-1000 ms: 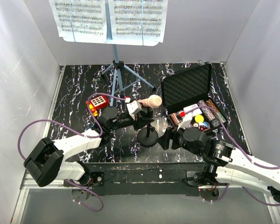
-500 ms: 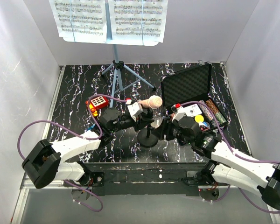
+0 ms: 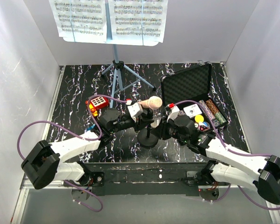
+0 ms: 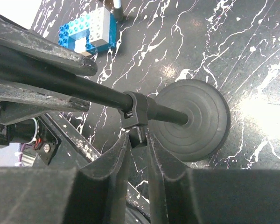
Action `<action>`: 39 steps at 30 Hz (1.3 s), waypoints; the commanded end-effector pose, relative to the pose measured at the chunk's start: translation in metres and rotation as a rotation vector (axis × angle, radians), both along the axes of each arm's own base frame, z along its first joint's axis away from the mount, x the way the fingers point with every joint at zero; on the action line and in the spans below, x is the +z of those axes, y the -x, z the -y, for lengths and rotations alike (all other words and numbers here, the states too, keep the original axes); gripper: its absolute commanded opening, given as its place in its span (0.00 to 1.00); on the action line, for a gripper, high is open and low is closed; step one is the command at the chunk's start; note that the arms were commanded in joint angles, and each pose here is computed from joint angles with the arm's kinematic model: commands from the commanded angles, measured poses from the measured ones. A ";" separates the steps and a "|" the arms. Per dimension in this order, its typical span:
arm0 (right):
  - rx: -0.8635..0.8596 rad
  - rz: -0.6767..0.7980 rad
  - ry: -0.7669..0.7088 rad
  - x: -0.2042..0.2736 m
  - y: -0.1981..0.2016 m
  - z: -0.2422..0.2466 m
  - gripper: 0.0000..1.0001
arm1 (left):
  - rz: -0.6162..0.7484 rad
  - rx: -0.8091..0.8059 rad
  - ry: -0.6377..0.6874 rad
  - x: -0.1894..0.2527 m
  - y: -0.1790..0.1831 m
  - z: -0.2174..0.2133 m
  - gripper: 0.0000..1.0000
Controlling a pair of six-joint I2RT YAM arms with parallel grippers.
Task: Pack up the instrument practice props
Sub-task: Unscrew the knob on the microphone stand.
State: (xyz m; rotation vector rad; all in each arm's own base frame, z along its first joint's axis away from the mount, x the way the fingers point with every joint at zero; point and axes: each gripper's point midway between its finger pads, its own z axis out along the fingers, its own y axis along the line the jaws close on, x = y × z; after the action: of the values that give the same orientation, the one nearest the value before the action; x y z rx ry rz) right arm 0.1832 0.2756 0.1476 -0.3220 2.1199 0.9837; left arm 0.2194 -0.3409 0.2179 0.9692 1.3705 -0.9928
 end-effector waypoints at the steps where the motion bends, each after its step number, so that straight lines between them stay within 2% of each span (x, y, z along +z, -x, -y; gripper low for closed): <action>1: 0.020 0.093 -0.029 0.024 -0.009 -0.006 0.17 | 0.006 -0.012 0.009 0.009 0.006 0.000 0.00; 3: 0.017 0.110 0.000 0.023 -0.012 -0.004 0.02 | 0.003 -0.012 0.005 0.009 0.006 0.001 0.00; 10: -0.047 0.228 0.113 0.028 -0.026 0.011 0.01 | 0.009 0.000 -0.007 0.009 0.005 0.000 0.00; 19: -0.157 0.543 0.374 0.045 -0.045 0.034 0.01 | -0.009 0.017 -0.023 0.003 0.005 -0.001 0.00; 25: -0.180 0.650 0.577 0.034 -0.050 0.048 0.01 | -0.006 0.021 -0.025 0.009 0.006 -0.002 0.00; 39: -0.233 0.901 0.884 0.022 -0.047 0.061 0.01 | -0.005 0.023 -0.026 0.021 0.000 0.006 0.00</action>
State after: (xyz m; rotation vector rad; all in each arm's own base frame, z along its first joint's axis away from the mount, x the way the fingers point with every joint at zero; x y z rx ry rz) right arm 0.2048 0.2587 0.1535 -0.8545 1.6264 0.0912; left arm 0.2272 -0.3394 0.2231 0.9560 1.4086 -0.9096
